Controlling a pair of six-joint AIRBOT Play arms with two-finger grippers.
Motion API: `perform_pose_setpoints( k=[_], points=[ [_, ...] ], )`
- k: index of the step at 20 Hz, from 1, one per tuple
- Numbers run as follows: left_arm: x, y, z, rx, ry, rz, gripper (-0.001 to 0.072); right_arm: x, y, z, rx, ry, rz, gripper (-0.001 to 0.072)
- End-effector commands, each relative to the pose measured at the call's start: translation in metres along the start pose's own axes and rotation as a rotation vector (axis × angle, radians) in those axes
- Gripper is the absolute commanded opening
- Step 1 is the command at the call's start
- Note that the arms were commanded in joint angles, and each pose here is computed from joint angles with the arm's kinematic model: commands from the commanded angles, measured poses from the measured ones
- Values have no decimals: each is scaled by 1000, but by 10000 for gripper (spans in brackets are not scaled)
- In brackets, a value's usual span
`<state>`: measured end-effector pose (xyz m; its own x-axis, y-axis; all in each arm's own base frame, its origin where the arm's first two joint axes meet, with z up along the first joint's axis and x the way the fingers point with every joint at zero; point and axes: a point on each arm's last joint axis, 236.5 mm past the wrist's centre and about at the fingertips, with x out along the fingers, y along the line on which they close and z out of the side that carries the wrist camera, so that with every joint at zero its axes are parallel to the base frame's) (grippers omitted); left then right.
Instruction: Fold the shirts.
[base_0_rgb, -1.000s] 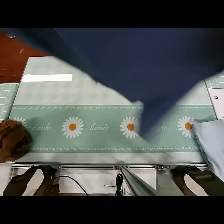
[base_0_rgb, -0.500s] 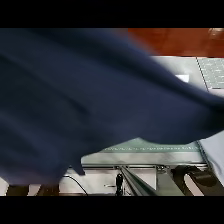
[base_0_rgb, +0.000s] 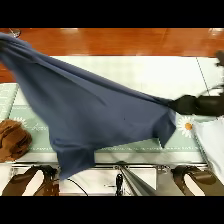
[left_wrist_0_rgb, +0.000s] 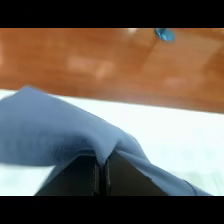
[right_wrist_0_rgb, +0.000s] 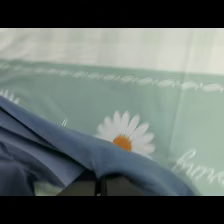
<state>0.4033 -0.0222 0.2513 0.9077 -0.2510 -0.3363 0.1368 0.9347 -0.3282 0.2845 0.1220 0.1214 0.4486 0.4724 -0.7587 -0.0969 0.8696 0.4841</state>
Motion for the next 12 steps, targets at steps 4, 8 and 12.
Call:
perform_pose_setpoints(
  k=[4,8,12],
  points=[
    [145,6,-38,-23,-43,32,27,123,-68,101,111,-77,-80,17],
    [203,4,-64,-96,82,0,27,151,-78,172,259,-126,24,17],
    [221,-9,-77,-163,181,-45,704,156,-94,212,391,-174,136,652]
  ],
)
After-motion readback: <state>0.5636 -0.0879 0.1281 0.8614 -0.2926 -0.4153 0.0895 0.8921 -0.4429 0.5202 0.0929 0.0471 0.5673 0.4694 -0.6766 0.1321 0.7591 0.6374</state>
